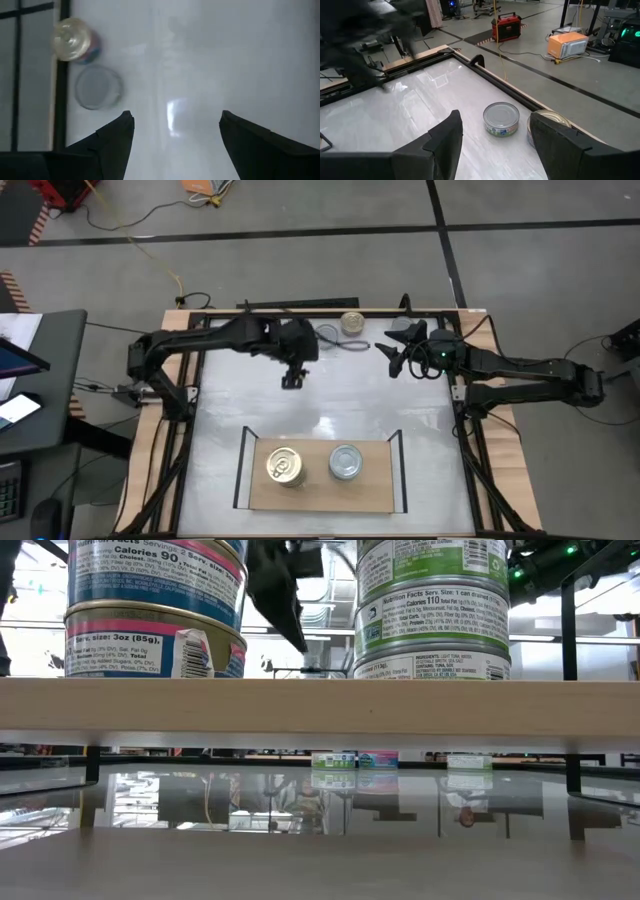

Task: Stack canned seafood by type on shelf
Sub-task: Stack the green tuna can on top of the green tuna can on the shelf

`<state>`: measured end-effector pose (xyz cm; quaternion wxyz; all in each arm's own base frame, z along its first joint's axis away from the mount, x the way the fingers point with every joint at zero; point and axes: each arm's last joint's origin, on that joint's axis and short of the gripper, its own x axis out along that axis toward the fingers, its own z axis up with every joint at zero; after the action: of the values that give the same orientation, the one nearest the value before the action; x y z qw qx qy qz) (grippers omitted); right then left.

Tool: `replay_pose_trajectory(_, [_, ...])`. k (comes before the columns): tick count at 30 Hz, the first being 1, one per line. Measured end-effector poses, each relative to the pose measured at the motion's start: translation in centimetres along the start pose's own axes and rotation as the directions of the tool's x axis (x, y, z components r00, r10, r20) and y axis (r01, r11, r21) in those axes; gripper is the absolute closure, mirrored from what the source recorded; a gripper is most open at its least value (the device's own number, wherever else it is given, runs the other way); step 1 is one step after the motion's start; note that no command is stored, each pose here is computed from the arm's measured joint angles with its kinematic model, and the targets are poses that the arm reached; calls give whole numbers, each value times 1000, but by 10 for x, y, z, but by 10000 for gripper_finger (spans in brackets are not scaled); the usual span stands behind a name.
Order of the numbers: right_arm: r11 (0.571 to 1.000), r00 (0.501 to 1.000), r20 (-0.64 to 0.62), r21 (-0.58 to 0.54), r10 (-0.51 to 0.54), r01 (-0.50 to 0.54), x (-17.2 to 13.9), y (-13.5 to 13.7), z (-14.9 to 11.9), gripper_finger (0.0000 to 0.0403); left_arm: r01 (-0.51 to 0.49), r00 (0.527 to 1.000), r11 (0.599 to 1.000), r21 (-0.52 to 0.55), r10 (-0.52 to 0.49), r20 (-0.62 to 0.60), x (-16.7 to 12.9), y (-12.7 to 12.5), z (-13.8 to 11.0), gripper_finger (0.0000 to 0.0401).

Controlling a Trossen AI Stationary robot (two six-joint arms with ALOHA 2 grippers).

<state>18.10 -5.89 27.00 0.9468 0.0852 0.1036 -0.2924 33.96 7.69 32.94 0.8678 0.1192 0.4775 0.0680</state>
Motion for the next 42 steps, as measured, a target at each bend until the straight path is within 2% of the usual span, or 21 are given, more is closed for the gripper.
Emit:
replay_pose_trajectory(5, [1000,1000,0,-7,0,0,0,0,0,148,-113,985,989,-92,124,120,26,40,-13,120])
replay_pose_trajectory(8, [1000,1000,-1,-10,0,0,0,0,0,148,-122,964,977,-176,159,211,37,54,-18,120])
replay_pose_trajectory(14, [1000,1000,0,-10,0,0,0,0,0,148,-137,904,968,-213,210,373,57,57,-22,120])
replay_pose_trajectory(20, [1000,1000,0,-10,0,0,0,0,0,148,-148,806,943,-298,290,516,64,53,-21,120])
replay_pose_trajectory(23, [1000,1000,0,-10,0,0,0,0,0,148,-114,787,935,-336,292,544,66,48,-22,120])
replay_pose_trajectory(25, [1000,1000,0,-10,0,0,0,0,0,148,-110,800,936,-334,282,530,70,42,-24,120])
replay_pose_trajectory(30, [1000,1000,0,-4,0,0,0,0,0,148,-184,818,941,-285,307,486,78,25,-29,120])
replay_pose_trajectory(33, [1000,1000,-5,15,-1,1,4,1,-1,148,-198,797,946,-256,307,519,83,18,-33,120])
replay_pose_trajectory(37, [1000,1000,-12,21,-3,3,23,6,-7,148,-209,729,932,-297,351,588,90,26,-53,128])
replay_pose_trajectory(40, [1000,1000,-24,18,-9,10,40,9,-14,148,-216,732,915,-342,383,564,95,37,-72,143])
replay_pose_trajectory(42, [1000,999,-27,19,-18,19,51,9,-19,148,-194,745,916,-350,370,555,95,40,-83,151])
